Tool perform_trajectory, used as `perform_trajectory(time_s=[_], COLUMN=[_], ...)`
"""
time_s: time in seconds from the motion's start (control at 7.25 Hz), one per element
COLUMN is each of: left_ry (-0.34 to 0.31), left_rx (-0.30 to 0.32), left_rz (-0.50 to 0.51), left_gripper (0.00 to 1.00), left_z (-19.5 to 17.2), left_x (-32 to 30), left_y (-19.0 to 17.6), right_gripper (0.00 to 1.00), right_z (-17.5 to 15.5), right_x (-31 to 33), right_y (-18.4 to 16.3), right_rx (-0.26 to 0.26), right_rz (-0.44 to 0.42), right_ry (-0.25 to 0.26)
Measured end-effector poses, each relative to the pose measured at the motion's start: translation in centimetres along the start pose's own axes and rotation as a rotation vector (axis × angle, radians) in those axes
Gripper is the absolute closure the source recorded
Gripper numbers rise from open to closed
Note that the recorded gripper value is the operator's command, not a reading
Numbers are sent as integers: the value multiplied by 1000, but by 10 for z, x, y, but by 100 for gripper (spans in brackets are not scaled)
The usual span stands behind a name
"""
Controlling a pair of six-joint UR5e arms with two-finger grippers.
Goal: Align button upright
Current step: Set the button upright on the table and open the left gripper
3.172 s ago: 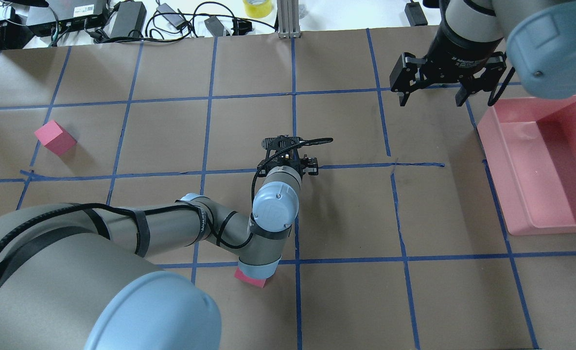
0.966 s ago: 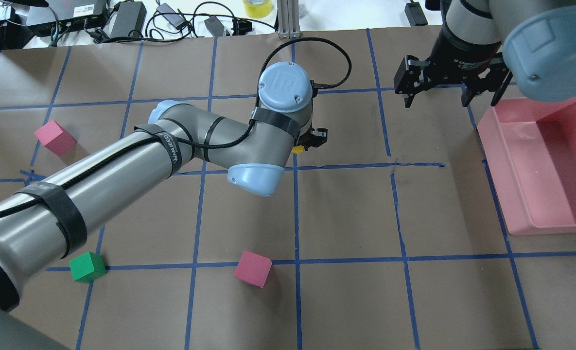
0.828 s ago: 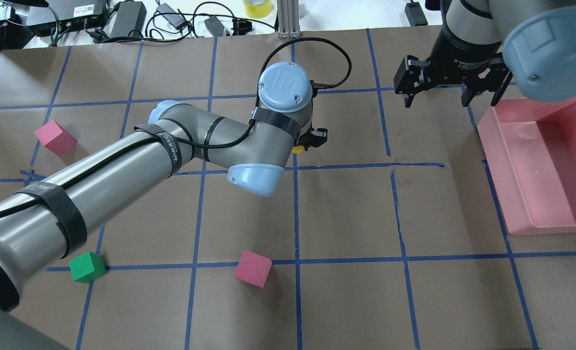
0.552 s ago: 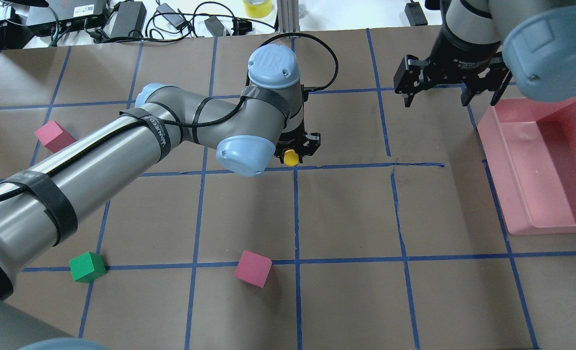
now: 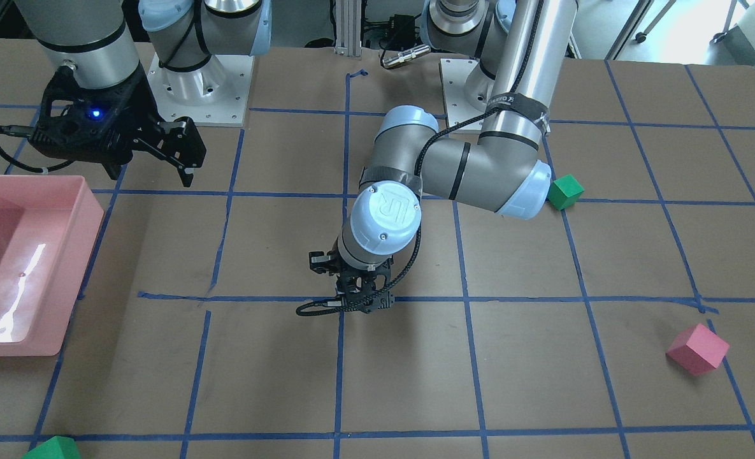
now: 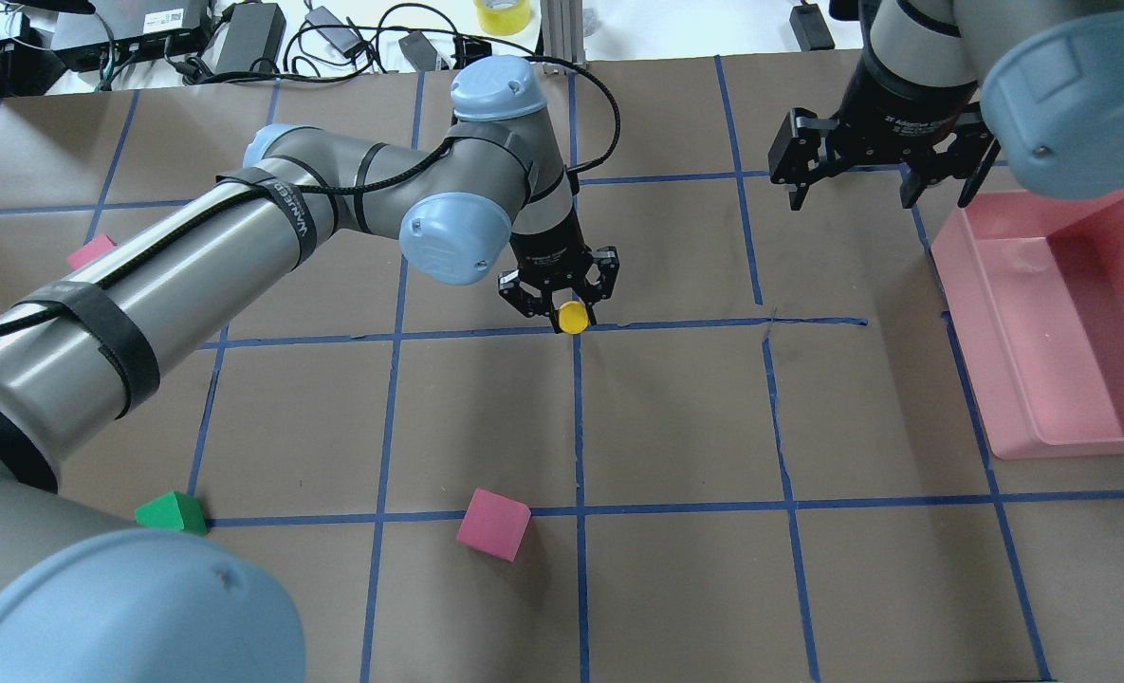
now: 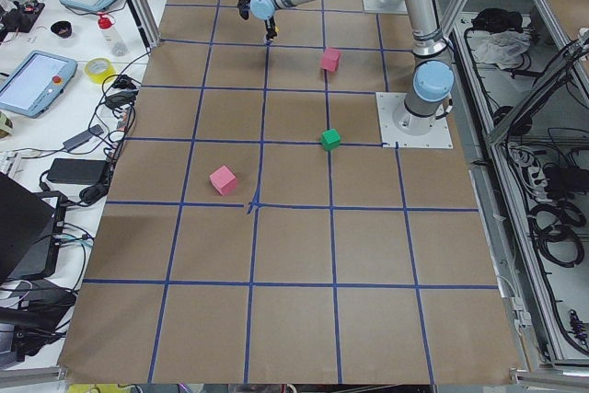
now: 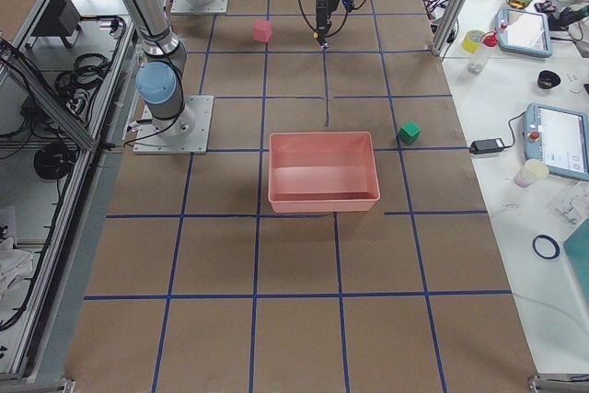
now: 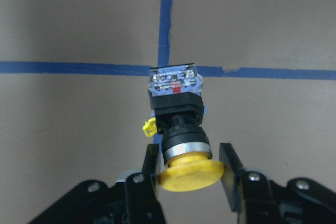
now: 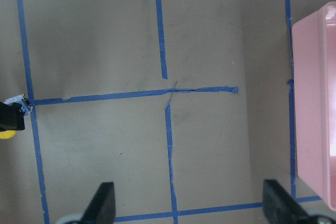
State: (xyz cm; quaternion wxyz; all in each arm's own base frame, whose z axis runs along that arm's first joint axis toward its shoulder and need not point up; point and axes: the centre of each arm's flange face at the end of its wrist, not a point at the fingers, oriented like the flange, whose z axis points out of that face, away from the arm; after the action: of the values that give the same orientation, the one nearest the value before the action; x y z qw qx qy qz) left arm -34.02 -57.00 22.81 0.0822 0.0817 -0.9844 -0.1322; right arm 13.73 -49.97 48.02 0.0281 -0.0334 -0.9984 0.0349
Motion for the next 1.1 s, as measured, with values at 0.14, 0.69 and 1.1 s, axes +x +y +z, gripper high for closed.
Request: perform_trajectory(time_s=[0.14, 0.69, 1.1], left_ry=[8, 37, 54], left_rx=[-38, -97, -120], left_rz=[-47, -103, -97], left_gripper=[65, 60, 15], left_z=[3, -3, 4], left_x=[-3, 3, 4], left_y=[-10, -21, -21], right_gripper=[0, 0, 0], right_z=[0, -1, -1], right_x=[0, -1, -1], right_y=[0, 0, 1], right_rx=[2, 5, 7], right_rz=[0, -1, -2], right_ry=[0, 4, 4])
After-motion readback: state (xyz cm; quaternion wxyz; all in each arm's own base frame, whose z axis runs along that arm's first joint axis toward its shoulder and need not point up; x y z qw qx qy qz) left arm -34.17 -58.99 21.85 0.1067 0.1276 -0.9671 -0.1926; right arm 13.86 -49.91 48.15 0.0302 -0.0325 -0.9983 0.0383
